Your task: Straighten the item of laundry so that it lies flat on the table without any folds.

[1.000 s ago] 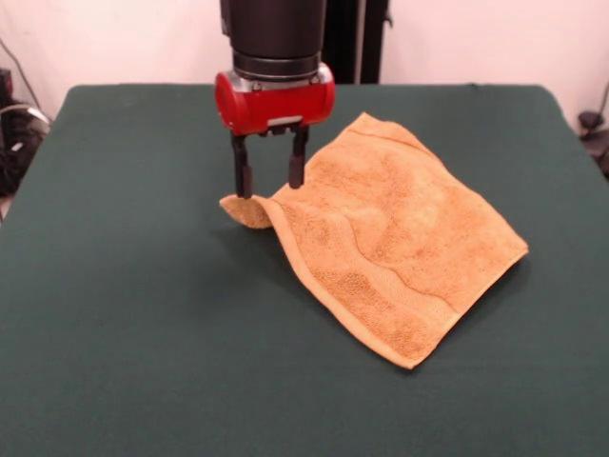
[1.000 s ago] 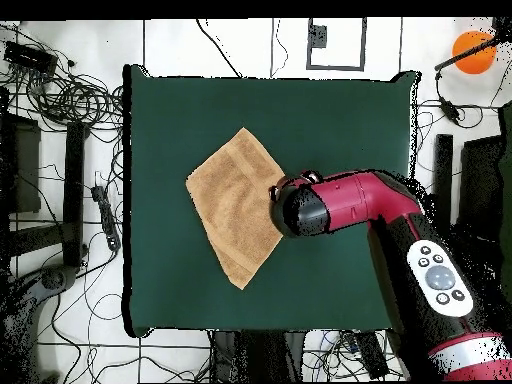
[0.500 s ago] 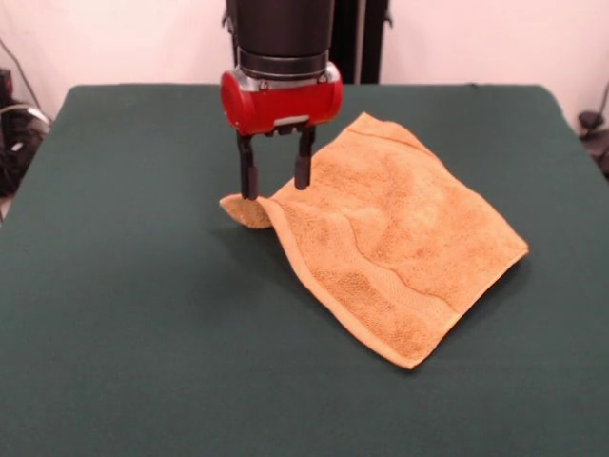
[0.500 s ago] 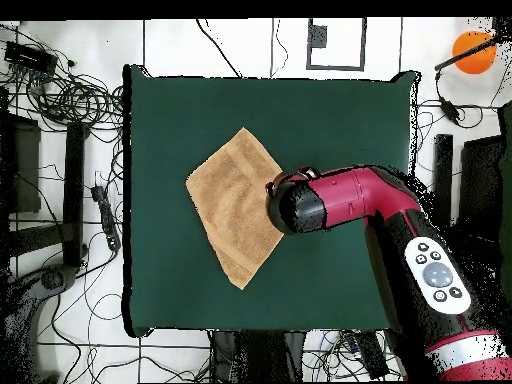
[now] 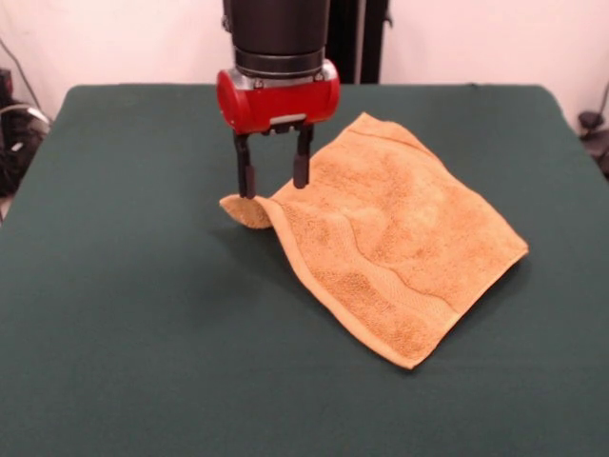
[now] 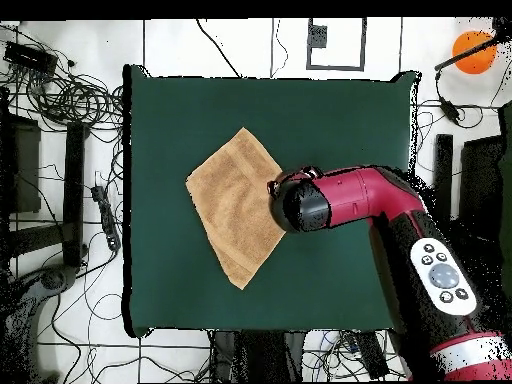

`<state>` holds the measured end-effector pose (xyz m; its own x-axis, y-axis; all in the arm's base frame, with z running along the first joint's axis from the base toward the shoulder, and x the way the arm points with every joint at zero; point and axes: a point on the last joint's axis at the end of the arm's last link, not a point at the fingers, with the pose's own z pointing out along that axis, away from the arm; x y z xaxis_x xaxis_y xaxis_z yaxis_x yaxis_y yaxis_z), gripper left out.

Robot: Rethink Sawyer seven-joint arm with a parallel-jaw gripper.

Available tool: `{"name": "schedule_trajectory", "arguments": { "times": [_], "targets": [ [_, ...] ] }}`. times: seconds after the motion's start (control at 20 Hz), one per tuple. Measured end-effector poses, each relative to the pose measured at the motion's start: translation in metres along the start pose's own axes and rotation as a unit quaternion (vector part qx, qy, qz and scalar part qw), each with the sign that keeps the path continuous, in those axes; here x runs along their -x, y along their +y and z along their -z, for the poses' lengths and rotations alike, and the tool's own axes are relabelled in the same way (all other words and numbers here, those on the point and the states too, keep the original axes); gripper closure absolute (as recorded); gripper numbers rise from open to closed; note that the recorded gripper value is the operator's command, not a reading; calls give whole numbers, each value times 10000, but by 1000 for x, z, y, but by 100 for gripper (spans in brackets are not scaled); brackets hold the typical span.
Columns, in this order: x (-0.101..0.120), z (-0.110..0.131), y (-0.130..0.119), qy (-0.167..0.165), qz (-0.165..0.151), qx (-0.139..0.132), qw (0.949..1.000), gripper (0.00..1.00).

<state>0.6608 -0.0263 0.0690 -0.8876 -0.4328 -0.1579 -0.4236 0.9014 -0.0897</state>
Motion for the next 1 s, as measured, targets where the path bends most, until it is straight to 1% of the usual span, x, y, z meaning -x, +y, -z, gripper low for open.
{"name": "schedule_trajectory", "arguments": {
  "times": [0.6,1.0],
  "targets": [
    [-4,-1,-5,21,-43,3,10000,0],
    [-10,-3,-15,38,-117,-10,9999,0]
  ]
}}
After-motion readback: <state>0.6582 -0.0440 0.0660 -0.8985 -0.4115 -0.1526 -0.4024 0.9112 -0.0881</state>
